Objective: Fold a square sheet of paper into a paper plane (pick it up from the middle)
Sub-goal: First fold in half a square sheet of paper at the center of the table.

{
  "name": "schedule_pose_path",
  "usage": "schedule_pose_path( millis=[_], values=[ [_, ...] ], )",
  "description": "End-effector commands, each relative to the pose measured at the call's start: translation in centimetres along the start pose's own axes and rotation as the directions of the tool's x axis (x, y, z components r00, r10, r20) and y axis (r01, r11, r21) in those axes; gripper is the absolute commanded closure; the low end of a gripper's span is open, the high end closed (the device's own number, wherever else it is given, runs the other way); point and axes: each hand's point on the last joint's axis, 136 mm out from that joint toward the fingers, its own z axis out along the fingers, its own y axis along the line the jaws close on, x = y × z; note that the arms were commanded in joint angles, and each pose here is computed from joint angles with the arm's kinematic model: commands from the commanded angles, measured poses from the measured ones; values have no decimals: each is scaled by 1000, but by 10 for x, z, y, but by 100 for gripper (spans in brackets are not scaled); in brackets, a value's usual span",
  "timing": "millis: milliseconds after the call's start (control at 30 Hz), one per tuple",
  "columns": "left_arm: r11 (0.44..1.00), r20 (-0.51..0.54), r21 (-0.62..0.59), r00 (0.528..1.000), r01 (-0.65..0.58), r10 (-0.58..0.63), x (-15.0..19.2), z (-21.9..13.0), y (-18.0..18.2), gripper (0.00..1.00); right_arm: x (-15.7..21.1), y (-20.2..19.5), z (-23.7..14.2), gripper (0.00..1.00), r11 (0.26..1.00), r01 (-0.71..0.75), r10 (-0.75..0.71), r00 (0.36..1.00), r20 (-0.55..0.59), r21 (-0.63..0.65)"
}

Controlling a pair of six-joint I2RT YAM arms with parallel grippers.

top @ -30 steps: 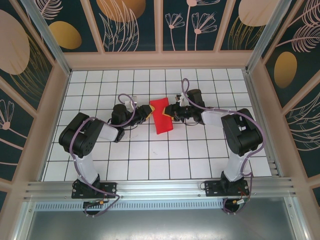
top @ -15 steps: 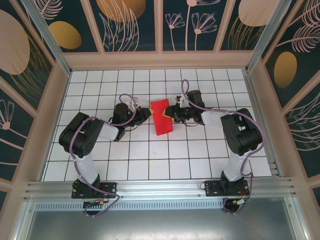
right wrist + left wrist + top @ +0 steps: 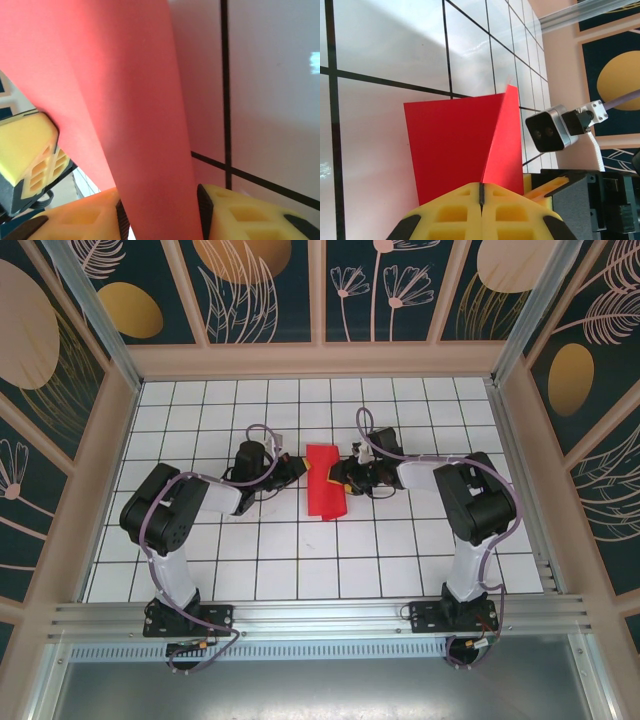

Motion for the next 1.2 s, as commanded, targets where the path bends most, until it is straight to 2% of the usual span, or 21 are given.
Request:
schedule_pose_path(
  millis=[0, 267, 400, 567, 767, 1167],
  values=[
    [999, -15, -38, 1000, -21, 20, 2, 7, 7, 100, -2, -5, 0, 53, 998, 18, -19, 1000, 7, 56],
    [999, -23, -29, 1000, -14, 13, 4, 14, -1, 100, -10, -8, -20, 36, 990, 59, -68, 995, 68, 128],
    [999, -28, -39, 1000, -12, 11, 7, 18, -1, 100, -16, -12, -30, 31, 978, 98, -117, 989, 96, 185],
    [999, -36, -39, 999, -7, 5, 12, 23, -3, 100, -19, -20, -34, 31, 955, 151, -179, 980, 88, 257],
    [998, -47, -57, 999, 2, -4, 15, 30, 3, 100, -20, -15, -30, 31, 936, 221, -245, 968, 54, 275],
    [994, -64, -113, 998, -5, -2, 16, 39, 16, 100, -14, -31, -15, 38, 915, 224, -240, 971, 6, 335]
  ],
)
